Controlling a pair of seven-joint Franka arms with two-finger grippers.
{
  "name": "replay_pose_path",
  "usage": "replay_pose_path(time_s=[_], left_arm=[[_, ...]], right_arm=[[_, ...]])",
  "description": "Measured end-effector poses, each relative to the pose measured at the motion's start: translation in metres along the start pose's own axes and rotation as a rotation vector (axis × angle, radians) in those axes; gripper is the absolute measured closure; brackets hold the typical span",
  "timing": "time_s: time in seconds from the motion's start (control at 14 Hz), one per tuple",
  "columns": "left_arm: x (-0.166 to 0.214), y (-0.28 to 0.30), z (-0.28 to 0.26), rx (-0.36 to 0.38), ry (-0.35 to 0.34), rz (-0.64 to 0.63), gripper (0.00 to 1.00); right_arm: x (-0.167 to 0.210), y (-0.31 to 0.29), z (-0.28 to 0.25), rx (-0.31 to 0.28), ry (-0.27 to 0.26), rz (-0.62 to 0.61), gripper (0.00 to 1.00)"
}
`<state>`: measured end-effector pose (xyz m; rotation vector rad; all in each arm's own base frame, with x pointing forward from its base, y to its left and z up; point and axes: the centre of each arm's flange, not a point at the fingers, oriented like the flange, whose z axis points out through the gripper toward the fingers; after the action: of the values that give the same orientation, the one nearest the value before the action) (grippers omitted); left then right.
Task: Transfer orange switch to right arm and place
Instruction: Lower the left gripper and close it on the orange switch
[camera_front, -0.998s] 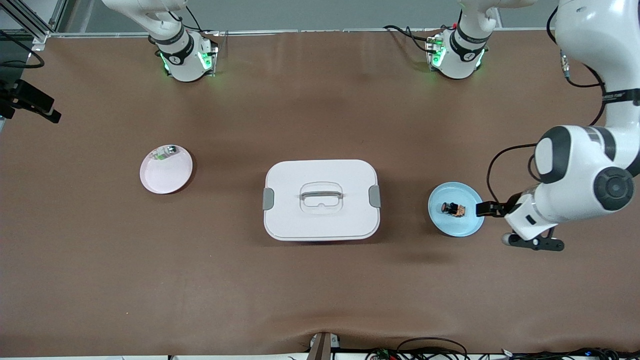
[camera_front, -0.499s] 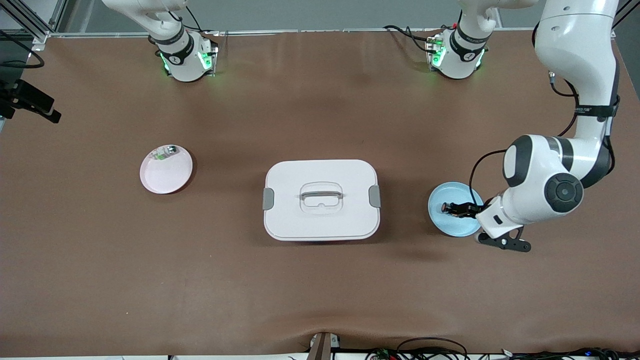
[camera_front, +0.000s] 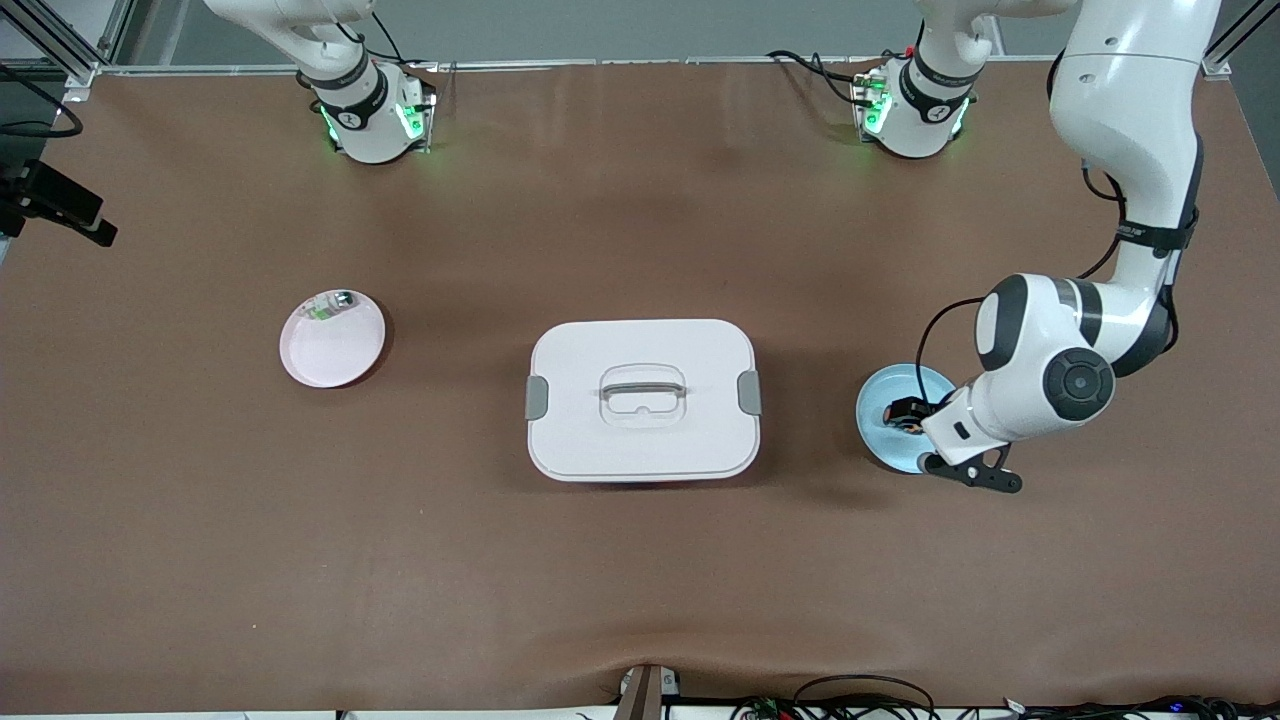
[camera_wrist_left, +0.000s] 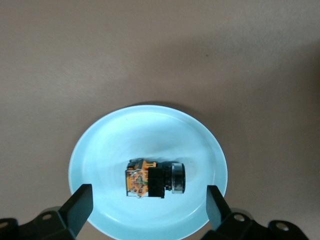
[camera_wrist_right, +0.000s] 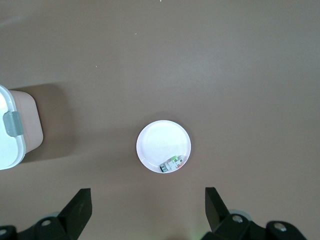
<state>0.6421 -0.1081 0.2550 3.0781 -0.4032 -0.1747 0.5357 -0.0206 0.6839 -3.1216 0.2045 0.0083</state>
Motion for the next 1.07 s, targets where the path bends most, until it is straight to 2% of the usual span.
replay_pose_path(time_s=[1.07], left_arm=[[-0.016, 0.001, 0.061, -0.008, -0.043, 0.041, 0.0]], right_arm=[[0.001, 0.004, 0.0, 0.0, 0.001, 0.008, 0.0]])
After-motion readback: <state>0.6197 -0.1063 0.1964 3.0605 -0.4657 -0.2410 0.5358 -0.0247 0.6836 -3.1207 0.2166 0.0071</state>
